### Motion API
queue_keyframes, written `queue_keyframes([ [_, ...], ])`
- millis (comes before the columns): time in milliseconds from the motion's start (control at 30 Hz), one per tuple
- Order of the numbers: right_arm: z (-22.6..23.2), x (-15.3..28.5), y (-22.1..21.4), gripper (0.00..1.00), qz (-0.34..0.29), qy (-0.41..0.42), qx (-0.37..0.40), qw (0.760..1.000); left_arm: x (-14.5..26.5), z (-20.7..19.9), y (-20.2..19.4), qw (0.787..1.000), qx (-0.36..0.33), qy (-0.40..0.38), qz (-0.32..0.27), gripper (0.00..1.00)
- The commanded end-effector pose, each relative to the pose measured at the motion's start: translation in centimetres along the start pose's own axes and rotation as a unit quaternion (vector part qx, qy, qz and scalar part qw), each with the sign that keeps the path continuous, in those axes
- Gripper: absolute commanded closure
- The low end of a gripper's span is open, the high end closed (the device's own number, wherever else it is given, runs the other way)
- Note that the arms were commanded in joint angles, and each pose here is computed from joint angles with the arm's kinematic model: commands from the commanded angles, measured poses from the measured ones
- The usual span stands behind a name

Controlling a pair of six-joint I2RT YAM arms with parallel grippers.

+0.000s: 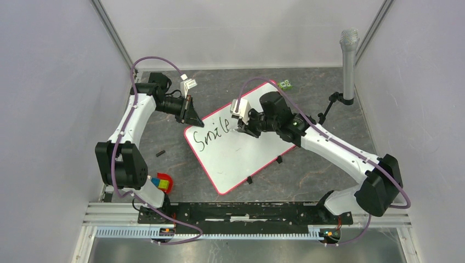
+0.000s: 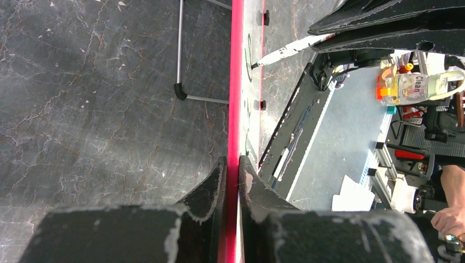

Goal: Write a sentence on the whiteboard

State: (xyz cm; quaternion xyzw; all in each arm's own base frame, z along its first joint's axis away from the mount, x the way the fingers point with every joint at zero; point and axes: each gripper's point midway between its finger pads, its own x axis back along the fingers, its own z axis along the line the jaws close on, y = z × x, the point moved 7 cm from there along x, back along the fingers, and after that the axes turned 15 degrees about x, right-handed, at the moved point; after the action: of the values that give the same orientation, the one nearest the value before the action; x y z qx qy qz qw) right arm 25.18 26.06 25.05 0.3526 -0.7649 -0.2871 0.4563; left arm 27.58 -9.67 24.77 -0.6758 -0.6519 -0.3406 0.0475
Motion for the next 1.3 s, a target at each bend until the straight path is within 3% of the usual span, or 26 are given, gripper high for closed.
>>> queue_keyframes([
  [0, 0.4, 0.4, -1.4, 1.0, 0.031, -0.005, 0.004, 1.0, -0.1, -0.6, -0.1, 1.0, -0.027, 0.003, 0.009, 0.98],
  [833, -3.1, 2.1, 1.4, 1.0, 0.013, -0.051, 0.023, 0.998, -0.2, -0.7, -0.2, 1.0, -0.029, 0.0, 0.011, 0.98],
  [1267, -1.8, 0.9, -1.1, 1.0, 0.041, -0.038, 0.015, 0.998, -0.2, -0.5, 0.0, 0.999, -0.03, 0.003, 0.012, 0.98],
])
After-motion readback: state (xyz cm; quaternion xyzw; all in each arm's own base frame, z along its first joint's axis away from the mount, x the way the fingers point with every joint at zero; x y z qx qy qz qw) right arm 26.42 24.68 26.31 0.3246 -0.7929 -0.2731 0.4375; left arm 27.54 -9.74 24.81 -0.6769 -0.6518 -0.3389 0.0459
